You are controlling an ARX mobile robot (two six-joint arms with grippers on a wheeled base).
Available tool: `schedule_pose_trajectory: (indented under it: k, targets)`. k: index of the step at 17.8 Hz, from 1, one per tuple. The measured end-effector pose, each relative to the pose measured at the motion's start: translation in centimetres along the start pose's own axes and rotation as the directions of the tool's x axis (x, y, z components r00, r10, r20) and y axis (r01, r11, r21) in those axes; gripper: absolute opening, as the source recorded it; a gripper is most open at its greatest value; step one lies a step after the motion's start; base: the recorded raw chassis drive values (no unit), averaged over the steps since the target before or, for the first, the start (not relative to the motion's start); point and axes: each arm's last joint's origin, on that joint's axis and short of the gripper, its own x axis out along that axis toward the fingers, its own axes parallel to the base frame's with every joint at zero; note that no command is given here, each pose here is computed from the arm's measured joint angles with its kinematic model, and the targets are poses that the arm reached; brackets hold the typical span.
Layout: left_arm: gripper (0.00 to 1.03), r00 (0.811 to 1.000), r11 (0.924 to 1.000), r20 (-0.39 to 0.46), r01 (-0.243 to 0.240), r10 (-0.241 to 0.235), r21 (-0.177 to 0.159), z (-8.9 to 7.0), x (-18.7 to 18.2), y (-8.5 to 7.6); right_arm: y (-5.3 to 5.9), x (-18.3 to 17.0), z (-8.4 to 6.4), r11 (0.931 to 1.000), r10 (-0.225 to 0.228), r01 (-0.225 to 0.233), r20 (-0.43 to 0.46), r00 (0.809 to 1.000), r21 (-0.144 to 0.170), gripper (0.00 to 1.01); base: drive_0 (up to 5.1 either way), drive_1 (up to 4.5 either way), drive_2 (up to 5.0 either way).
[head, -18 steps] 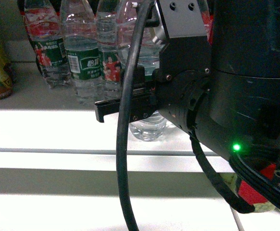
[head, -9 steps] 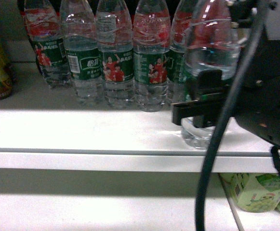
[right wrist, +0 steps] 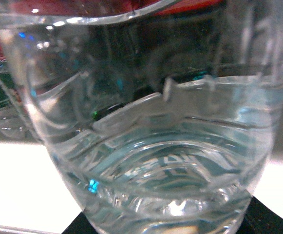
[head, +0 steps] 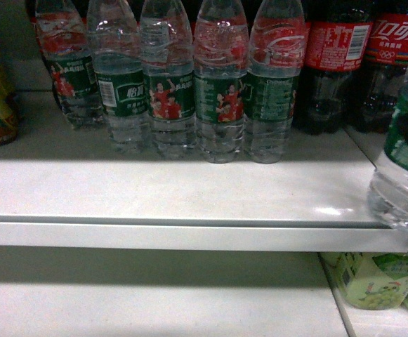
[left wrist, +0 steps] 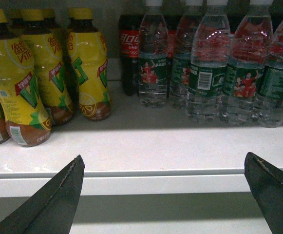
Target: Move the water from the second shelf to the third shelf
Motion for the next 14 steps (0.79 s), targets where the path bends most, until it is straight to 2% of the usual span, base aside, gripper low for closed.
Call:
schedule_pose_trajectory:
  k: [2, 7, 9, 12, 14]
  targets:
    - [0.98, 1.000, 1.0000, 0.000, 0.000, 0.000, 0.000, 0.0, 0.0, 0.0, -1.1, -0.9, 0.2, 0.9997, -0.023, 0.023, 0.003, 1.000, 0.007, 0.42, 0.0, 0.00, 0.0]
    - [0.98, 1.000, 1.0000, 0.000, 0.000, 0.000, 0.000, 0.0, 0.0, 0.0, -2.7, -4.0, 0.8, 0.9998, -0.004, 0.004, -0.015, 1.000, 0.021, 0.42, 0.0, 0.00, 0.0]
    - [0.98, 1.000, 1.0000, 0.000, 0.000, 0.000, 0.000, 0.0, 0.0, 0.0, -3.5, -4.9, 1.1, 0.9992, -0.025, 0.026, -0.012, 1.000, 0.029, 0.42, 0.0, 0.00, 0.0]
    - [0.98, 1.000, 1.0000, 0.000, 0.000, 0.000, 0.000, 0.0, 0.0, 0.0, -3.8, -5.4, 1.2, 0.9988, -0.037, 0.037, -0.009, 0.999, 0.032, 0.42, 0.0, 0.00, 0.0]
    - [0.98, 1.000, 1.0000, 0.000, 0.000, 0.000, 0.000, 0.0, 0.0, 0.0, -4.3, -6.3, 1.5, 0.9980, -0.040, 0.041, -0.014, 0.999, 0.049, 0.42, 0.0, 0.00, 0.0]
